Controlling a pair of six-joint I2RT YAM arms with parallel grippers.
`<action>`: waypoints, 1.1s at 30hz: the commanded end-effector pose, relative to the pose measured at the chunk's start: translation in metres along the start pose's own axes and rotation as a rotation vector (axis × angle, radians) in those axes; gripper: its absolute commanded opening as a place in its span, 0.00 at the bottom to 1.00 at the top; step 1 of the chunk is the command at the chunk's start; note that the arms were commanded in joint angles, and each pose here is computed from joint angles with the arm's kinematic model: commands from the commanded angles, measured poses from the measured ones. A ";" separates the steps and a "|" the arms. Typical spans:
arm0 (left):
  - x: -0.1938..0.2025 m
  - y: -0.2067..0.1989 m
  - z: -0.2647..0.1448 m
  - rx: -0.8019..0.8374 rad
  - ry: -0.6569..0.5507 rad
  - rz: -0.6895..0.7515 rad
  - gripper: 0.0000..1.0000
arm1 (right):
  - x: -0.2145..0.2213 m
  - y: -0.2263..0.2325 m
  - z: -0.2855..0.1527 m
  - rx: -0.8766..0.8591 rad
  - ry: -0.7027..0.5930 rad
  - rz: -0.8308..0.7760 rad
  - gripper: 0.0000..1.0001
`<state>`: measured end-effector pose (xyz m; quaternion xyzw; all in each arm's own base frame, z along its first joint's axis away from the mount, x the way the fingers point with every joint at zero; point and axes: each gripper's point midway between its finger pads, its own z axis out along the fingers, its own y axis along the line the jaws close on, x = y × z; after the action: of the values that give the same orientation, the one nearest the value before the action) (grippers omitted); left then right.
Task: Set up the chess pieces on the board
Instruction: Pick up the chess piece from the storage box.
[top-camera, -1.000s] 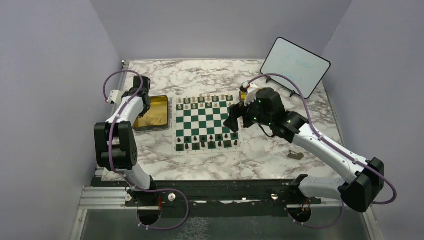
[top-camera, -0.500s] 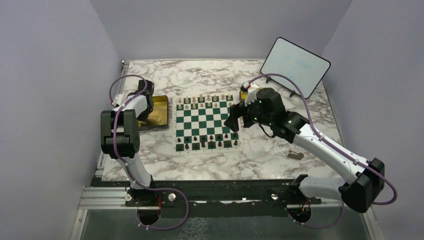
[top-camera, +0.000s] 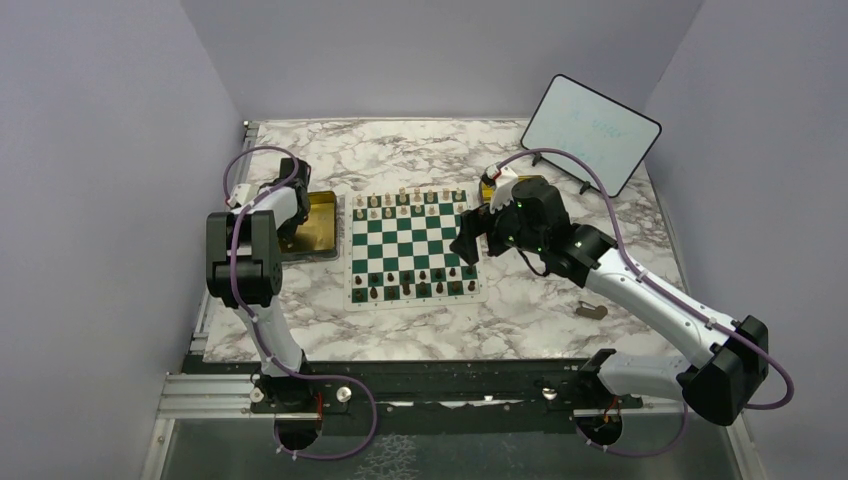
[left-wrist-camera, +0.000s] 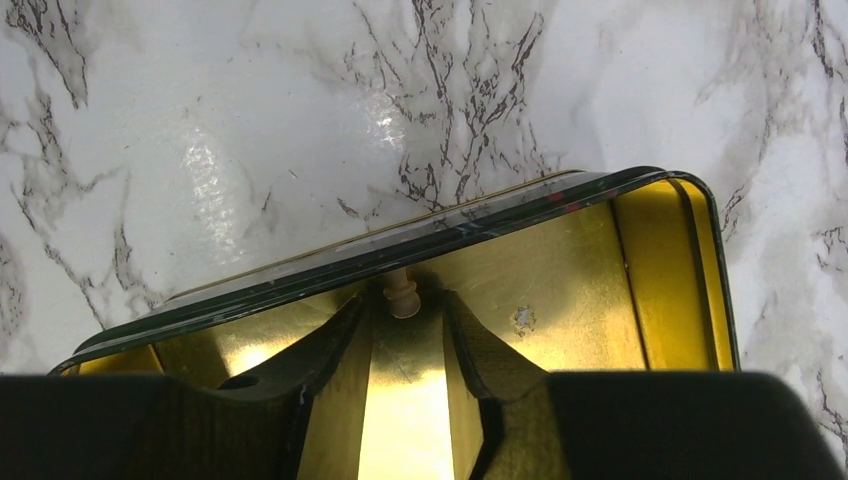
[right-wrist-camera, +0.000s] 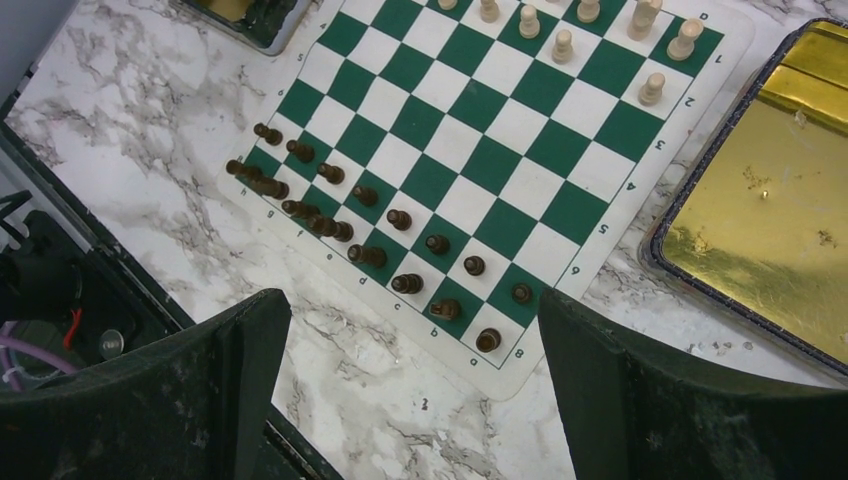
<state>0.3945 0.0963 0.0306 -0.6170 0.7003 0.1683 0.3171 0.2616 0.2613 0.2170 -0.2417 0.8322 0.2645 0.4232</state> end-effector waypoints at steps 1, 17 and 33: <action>-0.007 -0.010 0.008 0.003 -0.040 -0.004 0.30 | -0.004 -0.006 0.002 0.032 -0.022 -0.025 1.00; -0.007 -0.015 0.005 0.035 -0.022 0.004 0.06 | -0.001 -0.017 0.005 0.083 0.002 -0.057 1.00; -0.057 -0.056 -0.069 0.274 0.005 0.123 0.00 | -0.003 -0.014 -0.004 0.092 -0.003 0.020 1.00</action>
<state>0.4277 0.0944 0.0864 -0.5668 0.7292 0.1258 0.3623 0.2718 0.2510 0.2062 -0.2396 0.8423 0.2219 0.4288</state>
